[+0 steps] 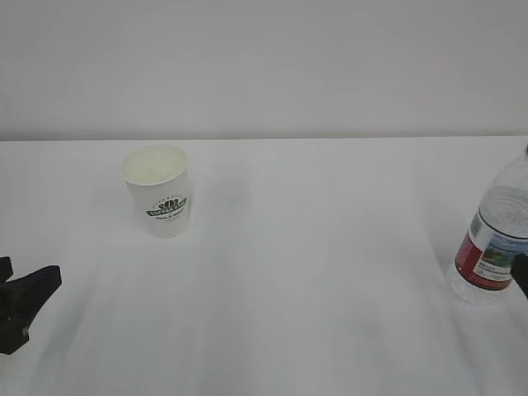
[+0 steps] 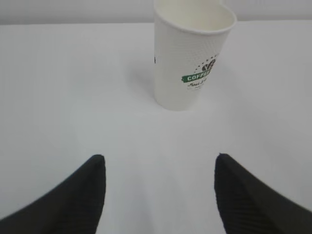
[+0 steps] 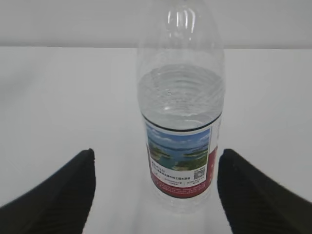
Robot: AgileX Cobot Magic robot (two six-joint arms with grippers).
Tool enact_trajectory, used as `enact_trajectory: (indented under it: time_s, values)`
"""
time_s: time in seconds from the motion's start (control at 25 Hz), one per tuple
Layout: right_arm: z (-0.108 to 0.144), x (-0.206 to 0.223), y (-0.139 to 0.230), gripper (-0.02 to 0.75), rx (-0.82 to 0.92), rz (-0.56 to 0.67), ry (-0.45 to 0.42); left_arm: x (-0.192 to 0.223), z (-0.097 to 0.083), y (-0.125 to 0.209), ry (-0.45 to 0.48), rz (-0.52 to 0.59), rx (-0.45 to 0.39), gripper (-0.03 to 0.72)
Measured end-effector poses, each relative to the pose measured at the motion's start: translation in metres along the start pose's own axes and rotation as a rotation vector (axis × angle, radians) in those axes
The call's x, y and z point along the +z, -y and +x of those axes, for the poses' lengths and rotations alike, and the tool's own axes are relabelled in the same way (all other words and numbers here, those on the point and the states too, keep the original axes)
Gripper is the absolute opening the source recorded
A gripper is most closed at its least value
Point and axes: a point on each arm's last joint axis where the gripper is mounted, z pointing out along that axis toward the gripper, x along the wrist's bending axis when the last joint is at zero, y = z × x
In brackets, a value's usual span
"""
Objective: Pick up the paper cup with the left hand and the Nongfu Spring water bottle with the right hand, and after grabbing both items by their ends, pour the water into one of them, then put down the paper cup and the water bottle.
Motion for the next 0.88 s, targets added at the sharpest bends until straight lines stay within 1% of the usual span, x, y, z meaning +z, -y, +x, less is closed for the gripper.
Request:
enact_trajectory:
  time_s: [0.12,0.28,0.44,0.76,0.88]
  values:
    - [0.001,0.006,0.004,0.588,-0.011,0.029,-0.016,0.000,-0.001,-0.004,0.010,-0.039,0.002,0.507]
    - [0.004,0.013,0.008,0.588,-0.039,0.044,-0.051,0.000,-0.001,-0.005,0.017,-0.052,0.004,0.507]
    - [0.005,0.017,0.012,0.588,-0.046,0.060,-0.067,0.000,-0.003,-0.006,0.029,-0.062,0.010,0.507]
    - [0.005,0.017,0.011,0.588,-0.051,0.046,-0.071,0.000,-0.003,-0.007,0.038,-0.078,0.013,0.507]
    - [0.006,0.018,0.009,0.587,-0.080,0.023,-0.074,0.000,-0.004,-0.007,0.046,-0.082,0.016,0.507]
